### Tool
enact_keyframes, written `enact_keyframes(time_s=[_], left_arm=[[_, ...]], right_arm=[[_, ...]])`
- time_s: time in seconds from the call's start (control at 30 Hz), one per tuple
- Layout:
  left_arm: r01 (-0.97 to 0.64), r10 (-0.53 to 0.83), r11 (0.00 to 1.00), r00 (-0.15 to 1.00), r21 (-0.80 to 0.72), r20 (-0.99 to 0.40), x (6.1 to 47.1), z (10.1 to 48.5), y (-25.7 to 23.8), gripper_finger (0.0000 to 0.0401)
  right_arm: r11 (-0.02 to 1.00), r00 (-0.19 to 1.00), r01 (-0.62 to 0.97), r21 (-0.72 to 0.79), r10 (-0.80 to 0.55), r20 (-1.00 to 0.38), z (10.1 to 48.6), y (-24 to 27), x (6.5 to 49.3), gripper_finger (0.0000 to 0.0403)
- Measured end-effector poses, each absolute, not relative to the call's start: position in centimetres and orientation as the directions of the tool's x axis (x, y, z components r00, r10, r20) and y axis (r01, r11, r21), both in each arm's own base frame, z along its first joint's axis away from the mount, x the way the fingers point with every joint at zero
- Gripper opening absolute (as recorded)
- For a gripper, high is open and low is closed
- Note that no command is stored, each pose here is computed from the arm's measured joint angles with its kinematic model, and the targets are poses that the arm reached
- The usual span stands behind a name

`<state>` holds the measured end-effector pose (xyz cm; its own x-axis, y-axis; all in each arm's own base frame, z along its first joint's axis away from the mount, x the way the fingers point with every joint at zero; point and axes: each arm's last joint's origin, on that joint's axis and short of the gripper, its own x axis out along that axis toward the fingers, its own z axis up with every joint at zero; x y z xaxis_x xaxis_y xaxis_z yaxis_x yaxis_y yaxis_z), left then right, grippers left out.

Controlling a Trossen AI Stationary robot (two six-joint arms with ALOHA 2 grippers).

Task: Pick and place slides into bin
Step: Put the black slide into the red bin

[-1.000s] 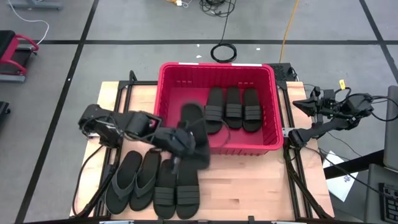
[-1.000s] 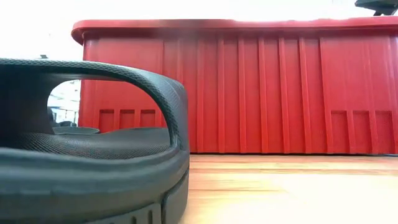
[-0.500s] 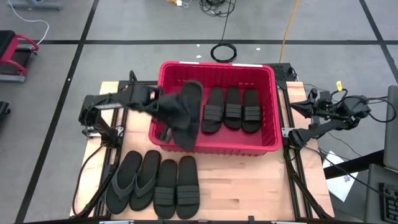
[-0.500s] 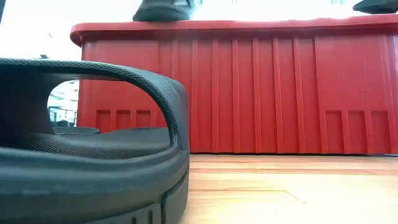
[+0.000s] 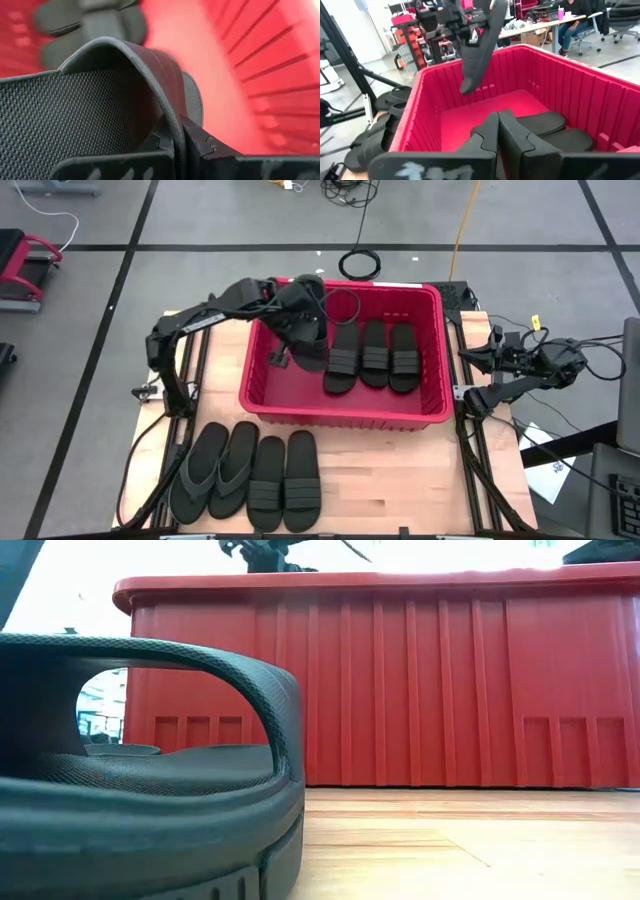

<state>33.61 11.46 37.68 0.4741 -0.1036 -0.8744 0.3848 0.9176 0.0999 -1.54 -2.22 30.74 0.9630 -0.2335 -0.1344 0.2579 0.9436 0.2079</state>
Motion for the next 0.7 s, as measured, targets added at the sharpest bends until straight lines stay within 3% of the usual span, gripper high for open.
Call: enact_keyframes(time_s=[0.07, 0.23, 0.43, 0.7], left_arm=[[0.393, -0.182, 0.919, 0.461, 0.016, -0.868, 34.0, 36.7, 12.3, 0.0], [0.406, -0.17, 0.914, 0.379, -0.001, -0.91, 35.6, 33.7, 13.9, 0.0], [0.449, -0.397, 0.862, 0.306, -0.236, -0.866, 35.9, 30.3, 16.1, 0.0], [0.408, -0.449, 0.865, 0.367, -0.293, -0.814, 34.8, 29.0, 20.0, 0.0]], right_arm=[[0.943, 0.965, 0.255, 0.216, -0.233, -0.122, 30.8, -2.2, -1.4, 0.0], [0.95, 0.965, 0.252, 0.185, -0.233, -0.118, 30.8, -2.2, -1.4, 0.0], [0.958, 0.966, 0.247, 0.146, -0.233, -0.111, 30.9, -2.2, -1.4, 0.0], [0.964, 0.966, 0.245, 0.105, -0.233, -0.115, 30.9, -2.2, -1.4, 0.0]])
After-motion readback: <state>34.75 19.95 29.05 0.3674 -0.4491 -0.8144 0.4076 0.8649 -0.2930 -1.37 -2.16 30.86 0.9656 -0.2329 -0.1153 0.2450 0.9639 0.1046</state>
